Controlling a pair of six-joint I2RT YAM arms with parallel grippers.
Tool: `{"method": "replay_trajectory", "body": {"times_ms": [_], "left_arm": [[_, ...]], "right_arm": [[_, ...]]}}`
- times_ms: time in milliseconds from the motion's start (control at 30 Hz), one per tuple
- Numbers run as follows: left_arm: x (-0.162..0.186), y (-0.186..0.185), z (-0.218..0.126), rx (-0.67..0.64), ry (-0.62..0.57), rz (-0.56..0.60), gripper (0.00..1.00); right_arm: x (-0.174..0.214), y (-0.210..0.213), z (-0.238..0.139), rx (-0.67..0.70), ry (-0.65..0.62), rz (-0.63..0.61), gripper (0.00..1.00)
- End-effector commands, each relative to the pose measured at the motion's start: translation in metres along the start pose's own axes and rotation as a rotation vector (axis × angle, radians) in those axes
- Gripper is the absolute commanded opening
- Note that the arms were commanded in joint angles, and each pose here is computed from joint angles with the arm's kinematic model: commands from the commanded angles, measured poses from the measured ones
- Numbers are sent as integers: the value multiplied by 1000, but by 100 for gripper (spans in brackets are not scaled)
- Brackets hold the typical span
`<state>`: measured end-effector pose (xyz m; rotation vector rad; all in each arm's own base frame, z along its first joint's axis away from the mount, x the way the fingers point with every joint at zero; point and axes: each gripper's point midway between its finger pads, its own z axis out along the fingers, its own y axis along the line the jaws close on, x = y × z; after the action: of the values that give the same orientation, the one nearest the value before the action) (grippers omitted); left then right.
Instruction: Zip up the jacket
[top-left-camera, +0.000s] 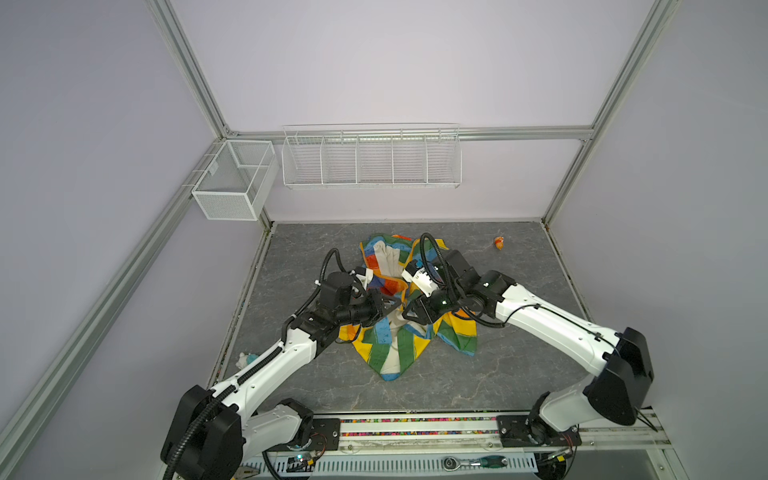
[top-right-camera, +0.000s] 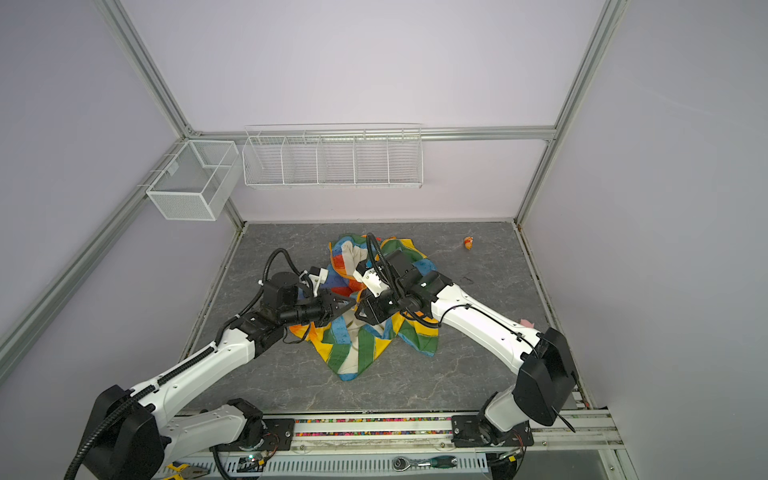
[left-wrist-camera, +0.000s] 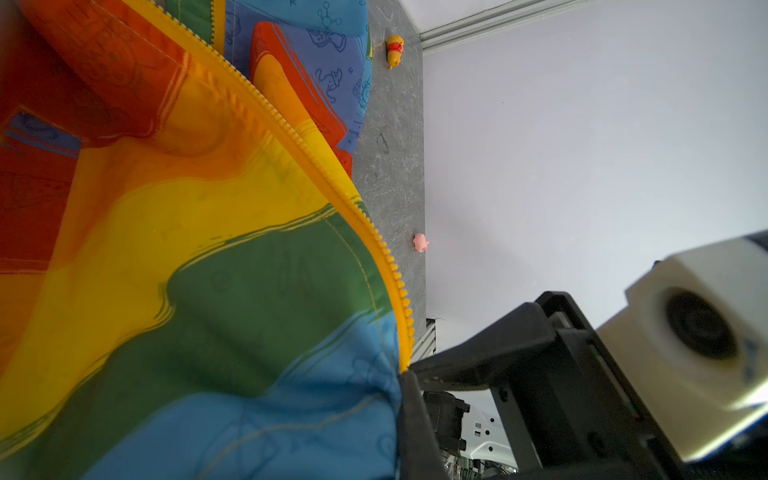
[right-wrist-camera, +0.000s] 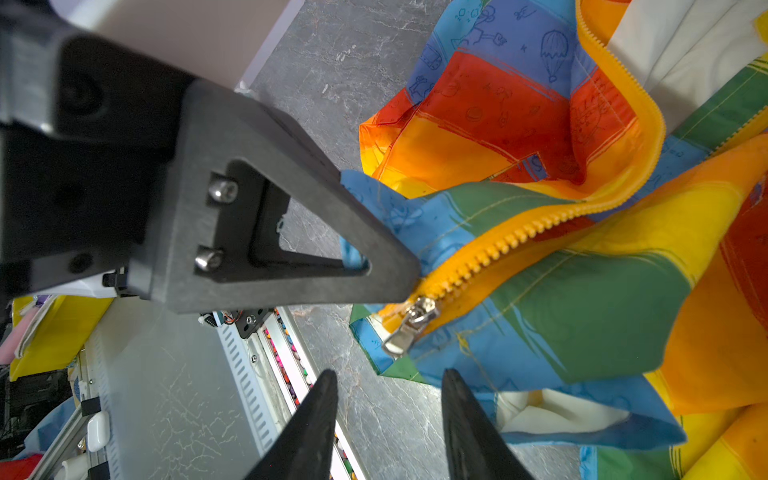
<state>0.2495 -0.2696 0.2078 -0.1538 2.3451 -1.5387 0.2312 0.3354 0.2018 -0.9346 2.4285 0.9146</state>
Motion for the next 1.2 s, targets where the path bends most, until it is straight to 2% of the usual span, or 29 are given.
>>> {"method": "replay_trajectory", "body": {"times_ms": [0, 467, 933, 1167], "left_arm": [[-4, -20, -6, 53, -6, 34, 0], [1, -24, -7, 81, 16, 32, 0], [3, -19, -6, 71, 21, 27, 0], [4, -17, -6, 69, 23, 24, 0]], "right_arm": [[-8, 1, 1, 9, -17, -37, 42], [-14, -11, 14, 47, -26, -17, 31], [-13, -19, 8, 51, -45, 9, 17], [-10, -22, 4, 58, -47, 12, 13]]}}
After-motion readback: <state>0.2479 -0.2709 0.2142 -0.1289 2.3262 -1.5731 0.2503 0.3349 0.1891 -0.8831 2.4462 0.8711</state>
